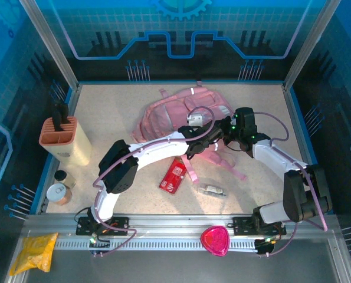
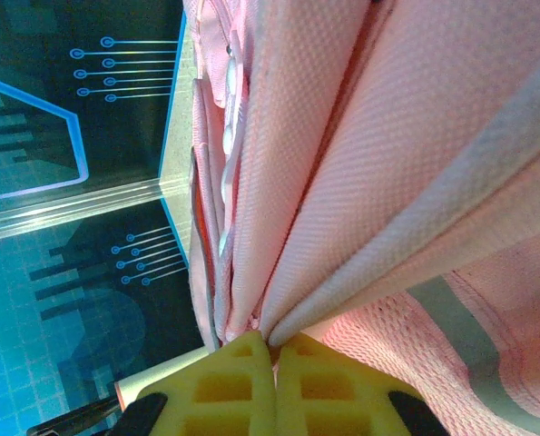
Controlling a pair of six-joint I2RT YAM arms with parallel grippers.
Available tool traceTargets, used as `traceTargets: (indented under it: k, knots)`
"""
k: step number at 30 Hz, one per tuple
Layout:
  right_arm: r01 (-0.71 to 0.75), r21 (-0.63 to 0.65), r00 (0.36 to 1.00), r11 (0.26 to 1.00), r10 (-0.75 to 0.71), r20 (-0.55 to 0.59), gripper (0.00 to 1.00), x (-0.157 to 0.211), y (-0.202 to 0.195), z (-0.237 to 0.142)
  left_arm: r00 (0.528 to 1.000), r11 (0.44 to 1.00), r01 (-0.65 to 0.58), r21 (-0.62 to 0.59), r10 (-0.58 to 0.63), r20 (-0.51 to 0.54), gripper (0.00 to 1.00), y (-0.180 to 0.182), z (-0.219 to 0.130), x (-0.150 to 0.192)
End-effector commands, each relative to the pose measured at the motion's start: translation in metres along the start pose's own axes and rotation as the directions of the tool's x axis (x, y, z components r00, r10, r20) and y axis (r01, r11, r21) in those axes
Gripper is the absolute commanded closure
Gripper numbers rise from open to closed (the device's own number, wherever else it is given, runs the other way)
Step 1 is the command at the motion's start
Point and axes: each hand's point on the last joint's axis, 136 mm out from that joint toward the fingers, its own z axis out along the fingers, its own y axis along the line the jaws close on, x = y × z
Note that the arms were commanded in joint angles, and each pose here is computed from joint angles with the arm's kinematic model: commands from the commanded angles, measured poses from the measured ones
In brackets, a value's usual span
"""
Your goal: Pack the student bag
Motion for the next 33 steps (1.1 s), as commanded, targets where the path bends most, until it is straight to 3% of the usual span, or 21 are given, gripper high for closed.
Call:
traceTargets:
  k: [1,11,20,26,33]
  knots:
    - [0.063,-0.091,0.998,0.994,-0.062,0.015,1.00,0.001,0.033,-0.009,0.999,0.998,0.032,0.045,-0.033,0.030,0.70,-0.012,0.005,-0.016]
    - [0.064,-0.081,0.998,0.995,-0.063,0.008,1.00,0.004,0.029,-0.006,0.989,0.991,0.129,0.042,-0.131,0.067,0.83,-0.007,0.013,-0.030]
    - [0.091,-0.055,0.995,0.994,-0.089,0.033,1.00,-0.006,0.022,-0.009,0.989,0.991,0.113,0.065,-0.118,0.088,1.00,0.003,-0.003,-0.039]
    - [0.109,-0.051,0.994,0.993,-0.108,0.027,1.00,-0.022,0.019,-0.012,0.996,0.997,0.081,0.016,-0.081,0.021,1.00,0.032,-0.009,-0.025]
    - [0.156,-0.034,0.987,0.987,-0.154,0.051,1.00,-0.050,0.026,-0.012,0.994,0.994,0.086,0.066,-0.081,-0.072,1.00,0.059,-0.015,-0.004]
